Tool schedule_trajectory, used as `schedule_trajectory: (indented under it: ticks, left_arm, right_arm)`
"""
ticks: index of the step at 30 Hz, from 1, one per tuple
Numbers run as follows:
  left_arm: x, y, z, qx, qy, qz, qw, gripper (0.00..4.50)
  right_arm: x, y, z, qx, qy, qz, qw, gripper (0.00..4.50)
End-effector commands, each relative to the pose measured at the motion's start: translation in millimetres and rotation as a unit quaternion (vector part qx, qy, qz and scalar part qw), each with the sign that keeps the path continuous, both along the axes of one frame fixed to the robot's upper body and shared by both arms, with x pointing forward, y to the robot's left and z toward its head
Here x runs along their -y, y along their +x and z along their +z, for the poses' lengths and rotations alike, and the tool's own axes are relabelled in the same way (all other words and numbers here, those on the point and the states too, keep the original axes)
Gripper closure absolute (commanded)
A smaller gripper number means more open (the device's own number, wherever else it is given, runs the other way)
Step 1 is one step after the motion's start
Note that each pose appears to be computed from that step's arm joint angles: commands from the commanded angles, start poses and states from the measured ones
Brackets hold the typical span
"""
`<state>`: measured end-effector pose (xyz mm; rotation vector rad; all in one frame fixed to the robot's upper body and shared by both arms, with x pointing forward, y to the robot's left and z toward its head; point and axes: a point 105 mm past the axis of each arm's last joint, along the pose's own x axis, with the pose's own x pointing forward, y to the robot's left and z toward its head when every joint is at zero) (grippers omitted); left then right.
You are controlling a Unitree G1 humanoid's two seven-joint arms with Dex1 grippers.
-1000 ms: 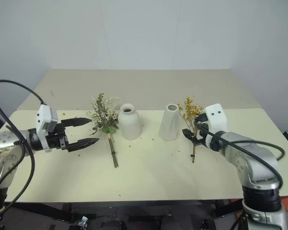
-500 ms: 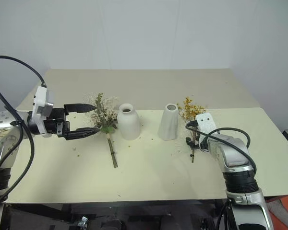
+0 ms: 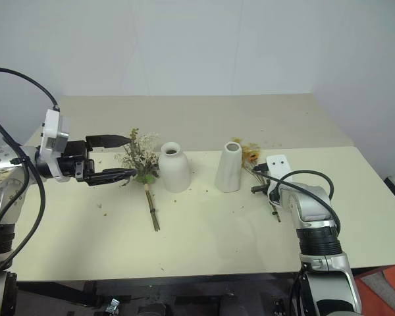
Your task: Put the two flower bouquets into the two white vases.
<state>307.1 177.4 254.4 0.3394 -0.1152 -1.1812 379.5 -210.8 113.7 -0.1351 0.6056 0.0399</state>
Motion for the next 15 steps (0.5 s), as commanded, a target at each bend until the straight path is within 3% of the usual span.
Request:
schedule_trajectory:
  ticks: [1, 7, 11, 15]
  left_arm:
    - [-1, -2, 15, 0.028, -0.019, 0.005, 0.999, 0.00]
    - [0, 1, 16, 0.028, -0.027, 0.009, 0.999, 0.00]
    - [2, 4, 19, 0.025, -0.035, 0.008, 0.999, 0.00]
    - [2, 11, 19, 0.013, -0.040, 0.023, 0.999, 0.00]
  right_arm:
    - [13, 4, 20, 0.038, 0.003, -0.046, 0.998, 4.48]
    - [16, 12, 61, 0.153, 0.052, -0.110, 0.981, 4.48]
    - [3, 17, 134, 0.348, 0.093, -0.080, 0.929, 4.48]
    - [-22, 9, 178, 0.468, 0.150, 0.008, 0.871, 4.48]
